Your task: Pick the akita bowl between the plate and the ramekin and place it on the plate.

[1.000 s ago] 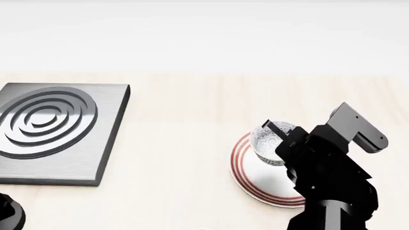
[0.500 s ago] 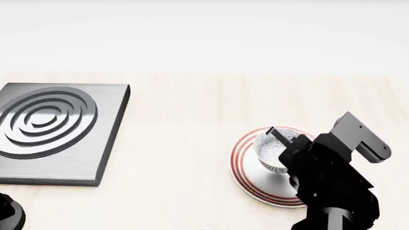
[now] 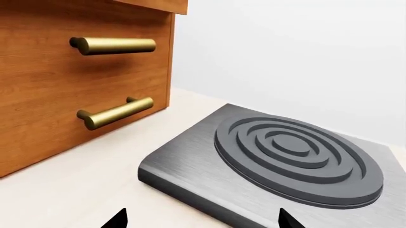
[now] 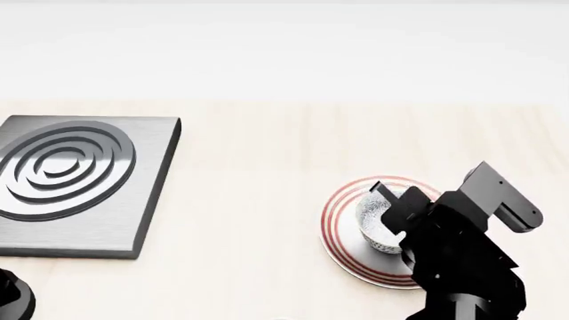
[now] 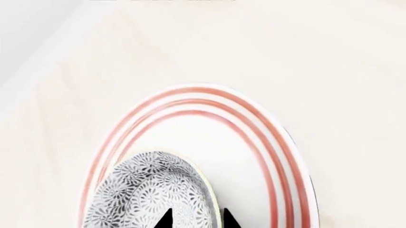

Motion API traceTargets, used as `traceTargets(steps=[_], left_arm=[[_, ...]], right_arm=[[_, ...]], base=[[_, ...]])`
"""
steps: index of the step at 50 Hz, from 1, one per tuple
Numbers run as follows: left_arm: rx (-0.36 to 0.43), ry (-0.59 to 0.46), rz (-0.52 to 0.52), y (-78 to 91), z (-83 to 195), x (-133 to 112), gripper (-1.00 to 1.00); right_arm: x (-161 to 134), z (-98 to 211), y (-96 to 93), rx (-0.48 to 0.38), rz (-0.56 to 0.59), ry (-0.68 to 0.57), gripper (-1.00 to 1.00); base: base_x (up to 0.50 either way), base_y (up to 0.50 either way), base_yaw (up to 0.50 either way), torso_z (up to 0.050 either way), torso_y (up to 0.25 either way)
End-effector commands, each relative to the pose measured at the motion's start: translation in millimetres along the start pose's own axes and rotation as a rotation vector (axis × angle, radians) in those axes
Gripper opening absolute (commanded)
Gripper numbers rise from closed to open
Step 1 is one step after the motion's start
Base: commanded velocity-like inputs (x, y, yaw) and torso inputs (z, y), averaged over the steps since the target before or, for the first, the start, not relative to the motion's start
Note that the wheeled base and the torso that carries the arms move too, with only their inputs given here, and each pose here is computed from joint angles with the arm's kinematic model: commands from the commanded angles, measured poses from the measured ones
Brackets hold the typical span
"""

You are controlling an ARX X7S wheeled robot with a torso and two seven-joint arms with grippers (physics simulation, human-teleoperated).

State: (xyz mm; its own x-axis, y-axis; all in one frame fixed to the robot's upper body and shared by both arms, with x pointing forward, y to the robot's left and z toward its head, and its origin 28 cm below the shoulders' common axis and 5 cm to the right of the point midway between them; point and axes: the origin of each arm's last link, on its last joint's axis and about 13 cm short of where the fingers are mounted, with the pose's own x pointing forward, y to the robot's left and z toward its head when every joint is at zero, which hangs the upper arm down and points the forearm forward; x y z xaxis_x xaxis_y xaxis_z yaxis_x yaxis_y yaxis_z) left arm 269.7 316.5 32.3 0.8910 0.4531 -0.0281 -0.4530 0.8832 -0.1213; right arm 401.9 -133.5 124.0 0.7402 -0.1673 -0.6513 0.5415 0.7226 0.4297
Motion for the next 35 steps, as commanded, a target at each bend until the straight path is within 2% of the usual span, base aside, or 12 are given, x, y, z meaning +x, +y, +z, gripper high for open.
traceTargets(steps=[1, 21, 22, 27, 29, 30, 34, 35], left_arm=[[-0.006, -0.004, -0.007, -1.2, -1, -1, 1.0], [-0.01, -0.002, -0.008, -1.4, 0, -2, 1.0], [-0.01, -0.001, -0.008, -1.5, 0, -2, 1.0], [-0.01, -0.001, -0.008, -1.8, -1, -2, 1.0], [-0.01, -0.001, -0.008, -1.2, -1, -3, 1.0], [-0.012, -0.001, -0.009, -0.7, -1, -3, 1.0], [-0.013, 0.0, -0.009, 1.0, -1, -2, 1.0], [-0.013, 0.001, -0.009, 1.8, -1, -2, 1.0]], right_arm=[[-1, -4, 5.2, -0.014, 0.04, 0.0, 1.0], [-12, 19, 19.8, -0.14, 0.045, -0.068, 1.0], [-13, 20, 20.2, -0.178, 0.032, -0.078, 1.0], [-16, 26, 22.7, -0.217, 0.031, -0.102, 1.0], [-16, 27, 21.1, -0.257, 0.03, -0.109, 1.0], [-16, 28, 20.7, -0.241, 0.035, -0.109, 1.0], [-20, 29, 20.4, -0.265, 0.047, -0.123, 1.0], [-23, 27, 19.5, -0.315, 0.045, -0.14, 1.0]], base=[[0.0, 0.0, 0.0, 0.0, 0.0], [0.0, 0.0, 0.0, 0.0, 0.0], [0.0, 0.0, 0.0, 0.0, 0.0], [0.0, 0.0, 0.0, 0.0, 0.0], [0.0, 0.0, 0.0, 0.0, 0.0], [0.0, 0.0, 0.0, 0.0, 0.0], [0.0, 0.0, 0.0, 0.0, 0.0], [0.0, 0.0, 0.0, 0.0, 0.0]])
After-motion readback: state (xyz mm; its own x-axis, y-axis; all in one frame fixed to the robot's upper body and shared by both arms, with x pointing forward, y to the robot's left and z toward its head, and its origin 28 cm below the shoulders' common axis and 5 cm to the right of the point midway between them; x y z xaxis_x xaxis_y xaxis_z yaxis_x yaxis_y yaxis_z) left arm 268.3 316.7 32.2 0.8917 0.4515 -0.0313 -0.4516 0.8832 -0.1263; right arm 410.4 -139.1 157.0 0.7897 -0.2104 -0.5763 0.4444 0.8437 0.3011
